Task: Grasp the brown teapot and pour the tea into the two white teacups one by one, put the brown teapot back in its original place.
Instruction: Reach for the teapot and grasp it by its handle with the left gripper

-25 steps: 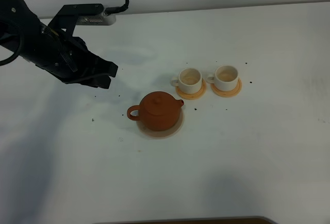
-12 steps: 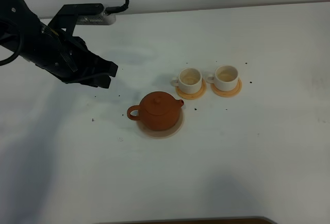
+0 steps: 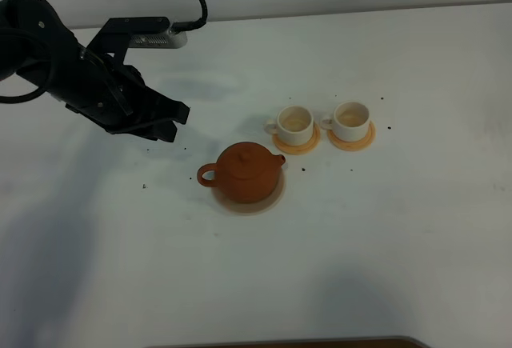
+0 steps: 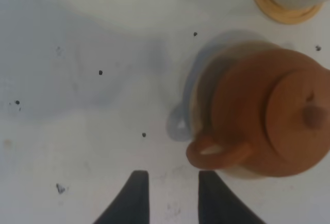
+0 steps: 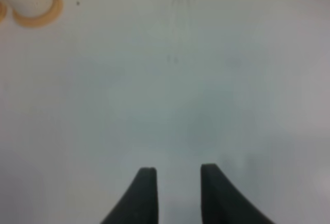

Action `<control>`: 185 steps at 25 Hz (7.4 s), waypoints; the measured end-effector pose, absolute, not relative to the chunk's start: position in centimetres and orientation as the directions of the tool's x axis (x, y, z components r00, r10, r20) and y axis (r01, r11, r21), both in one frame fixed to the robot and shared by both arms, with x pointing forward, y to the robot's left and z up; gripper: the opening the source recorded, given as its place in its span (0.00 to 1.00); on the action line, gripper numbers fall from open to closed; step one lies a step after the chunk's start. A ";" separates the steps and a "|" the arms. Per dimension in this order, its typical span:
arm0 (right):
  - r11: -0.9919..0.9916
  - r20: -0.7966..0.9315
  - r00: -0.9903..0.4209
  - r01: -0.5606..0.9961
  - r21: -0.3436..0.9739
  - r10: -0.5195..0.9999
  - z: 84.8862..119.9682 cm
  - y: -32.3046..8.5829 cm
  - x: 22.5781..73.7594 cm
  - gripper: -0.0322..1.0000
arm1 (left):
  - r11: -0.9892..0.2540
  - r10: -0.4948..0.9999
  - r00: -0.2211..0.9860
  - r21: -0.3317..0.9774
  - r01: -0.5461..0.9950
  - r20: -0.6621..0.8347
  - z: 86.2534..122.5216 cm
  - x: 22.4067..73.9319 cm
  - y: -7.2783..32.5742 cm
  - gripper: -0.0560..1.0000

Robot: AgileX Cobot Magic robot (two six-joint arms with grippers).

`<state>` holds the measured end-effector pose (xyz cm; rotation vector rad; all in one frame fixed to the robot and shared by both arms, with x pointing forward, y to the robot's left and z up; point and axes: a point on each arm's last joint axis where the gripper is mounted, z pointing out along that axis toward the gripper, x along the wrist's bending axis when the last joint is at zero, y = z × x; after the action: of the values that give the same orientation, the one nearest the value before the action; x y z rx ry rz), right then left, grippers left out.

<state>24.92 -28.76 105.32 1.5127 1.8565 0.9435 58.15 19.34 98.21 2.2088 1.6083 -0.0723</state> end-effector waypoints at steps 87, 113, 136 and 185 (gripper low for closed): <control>0.092 0.014 -0.218 0.467 0.879 0.976 105.3 -28.7 22.7 0.26 | -0.965 0.248 0.967 -0.100 0.241 -0.066 95.3 59.6 8.6 0.42; 0.092 0.014 -0.218 0.467 0.879 0.976 105.3 -28.7 22.7 0.26 | -0.972 0.203 0.969 -0.152 0.181 -0.143 91.8 59.8 8.9 0.44; 0.091 0.016 -0.219 0.467 0.879 0.976 105.3 -28.7 22.7 0.26 | -0.985 0.132 0.986 -0.129 0.118 -0.106 92.8 60.6 8.5 0.44; 0.090 0.018 -0.221 0.467 0.880 0.975 105.3 -28.7 22.7 0.26 | -0.993 0.056 0.993 -0.106 0.046 -0.100 93.7 60.2 8.1 0.19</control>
<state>22.67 -28.66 105.34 1.4228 1.7619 1.0678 60.24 8.15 93.68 3.2396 0.0834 -0.1668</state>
